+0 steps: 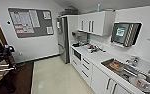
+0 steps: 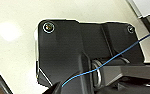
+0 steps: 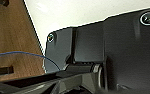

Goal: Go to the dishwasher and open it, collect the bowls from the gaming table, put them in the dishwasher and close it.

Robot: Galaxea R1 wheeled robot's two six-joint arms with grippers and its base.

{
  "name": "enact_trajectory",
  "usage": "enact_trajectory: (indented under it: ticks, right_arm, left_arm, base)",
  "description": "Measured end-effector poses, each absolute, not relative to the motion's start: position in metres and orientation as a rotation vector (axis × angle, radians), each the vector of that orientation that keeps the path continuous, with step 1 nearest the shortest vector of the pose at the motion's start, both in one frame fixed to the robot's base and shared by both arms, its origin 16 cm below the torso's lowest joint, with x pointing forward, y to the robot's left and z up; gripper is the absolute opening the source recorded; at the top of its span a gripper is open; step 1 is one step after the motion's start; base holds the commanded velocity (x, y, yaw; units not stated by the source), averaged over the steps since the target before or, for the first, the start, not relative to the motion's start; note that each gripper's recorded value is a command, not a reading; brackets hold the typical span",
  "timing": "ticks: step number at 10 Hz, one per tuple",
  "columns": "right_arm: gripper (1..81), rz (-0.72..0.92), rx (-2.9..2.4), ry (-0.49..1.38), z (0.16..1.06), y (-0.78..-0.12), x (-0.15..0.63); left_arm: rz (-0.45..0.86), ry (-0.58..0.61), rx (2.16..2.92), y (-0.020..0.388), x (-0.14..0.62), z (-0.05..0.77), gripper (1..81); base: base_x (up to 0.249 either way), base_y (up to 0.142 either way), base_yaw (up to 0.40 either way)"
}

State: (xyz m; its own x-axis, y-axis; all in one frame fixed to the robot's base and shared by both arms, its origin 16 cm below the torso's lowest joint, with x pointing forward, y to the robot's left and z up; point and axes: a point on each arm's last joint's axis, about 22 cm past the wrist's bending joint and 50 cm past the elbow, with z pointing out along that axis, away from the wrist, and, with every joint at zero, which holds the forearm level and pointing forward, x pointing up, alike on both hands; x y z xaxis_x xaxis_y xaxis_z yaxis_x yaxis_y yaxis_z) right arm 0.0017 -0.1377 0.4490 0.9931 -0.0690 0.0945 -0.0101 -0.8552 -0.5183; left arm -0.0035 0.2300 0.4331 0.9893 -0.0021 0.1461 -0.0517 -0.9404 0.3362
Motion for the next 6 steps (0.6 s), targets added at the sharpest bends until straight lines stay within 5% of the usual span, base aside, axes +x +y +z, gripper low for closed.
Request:
enact_trajectory:
  ticks: [6]
  right_arm:
    - [81.1, -0.149, -2.602, 0.054, 0.448, -0.145, 0.0018]
  left_arm:
    - [0.204, -0.039, 2.788, 0.2301, -0.0038, 0.433, 81.1]
  base:
    - [0.0, 0.0, 0.34]
